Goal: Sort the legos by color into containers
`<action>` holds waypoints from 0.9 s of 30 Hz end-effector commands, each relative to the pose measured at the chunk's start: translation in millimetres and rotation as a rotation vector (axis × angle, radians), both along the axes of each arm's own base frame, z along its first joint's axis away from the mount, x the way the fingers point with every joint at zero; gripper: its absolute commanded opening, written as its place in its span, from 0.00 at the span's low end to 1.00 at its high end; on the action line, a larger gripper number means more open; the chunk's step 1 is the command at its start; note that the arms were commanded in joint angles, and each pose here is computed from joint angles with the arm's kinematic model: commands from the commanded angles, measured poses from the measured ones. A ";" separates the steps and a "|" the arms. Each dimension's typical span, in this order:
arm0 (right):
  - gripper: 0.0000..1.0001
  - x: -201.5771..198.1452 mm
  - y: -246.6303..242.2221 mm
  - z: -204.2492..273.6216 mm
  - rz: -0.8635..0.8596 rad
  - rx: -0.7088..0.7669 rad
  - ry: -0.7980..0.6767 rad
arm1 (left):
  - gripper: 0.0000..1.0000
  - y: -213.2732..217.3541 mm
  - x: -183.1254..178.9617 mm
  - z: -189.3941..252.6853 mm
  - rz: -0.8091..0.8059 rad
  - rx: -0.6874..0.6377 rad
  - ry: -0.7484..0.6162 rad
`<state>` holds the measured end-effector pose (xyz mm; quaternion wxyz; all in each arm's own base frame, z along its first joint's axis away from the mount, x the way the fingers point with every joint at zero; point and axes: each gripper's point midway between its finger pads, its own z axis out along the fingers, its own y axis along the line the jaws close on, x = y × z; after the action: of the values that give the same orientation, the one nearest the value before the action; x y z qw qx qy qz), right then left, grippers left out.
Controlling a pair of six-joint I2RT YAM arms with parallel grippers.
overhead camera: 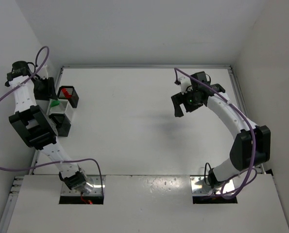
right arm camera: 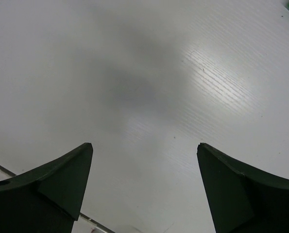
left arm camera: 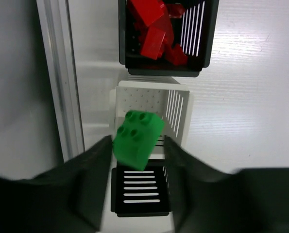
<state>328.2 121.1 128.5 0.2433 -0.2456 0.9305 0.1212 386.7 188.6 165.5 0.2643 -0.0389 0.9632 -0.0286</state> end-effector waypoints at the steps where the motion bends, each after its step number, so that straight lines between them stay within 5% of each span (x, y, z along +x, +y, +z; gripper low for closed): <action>1: 0.89 9.5 -5.8 3.7 -0.022 -0.014 -0.041 | 0.56 2.1 9.2 25.0 -0.004 0.007 -0.080; 4: 0.87 13.4 -10.5 4.3 -0.029 -0.025 -0.055 | 0.65 -1.1 10.8 38.5 -0.023 0.015 -0.124; 9: 0.80 27.0 -22.2 9.0 -0.043 -0.067 -0.086 | 0.65 -12.3 6.4 68.6 -0.094 0.035 -0.196; 15: 0.74 65.5 -58.9 -11.5 -0.097 -0.206 -0.107 | 0.68 -81.4 -19.3 125.0 -0.271 -0.016 -0.368; 27: 0.91 170.8 -89.9 -46.8 -0.280 -0.243 -0.058 | 0.70 -145.9 -46.5 136.7 -0.373 -0.033 -0.452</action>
<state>475.6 36.7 66.9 0.2306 -0.1762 0.9566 -0.0281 334.4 48.9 306.0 0.4575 0.1409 0.8739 -0.0841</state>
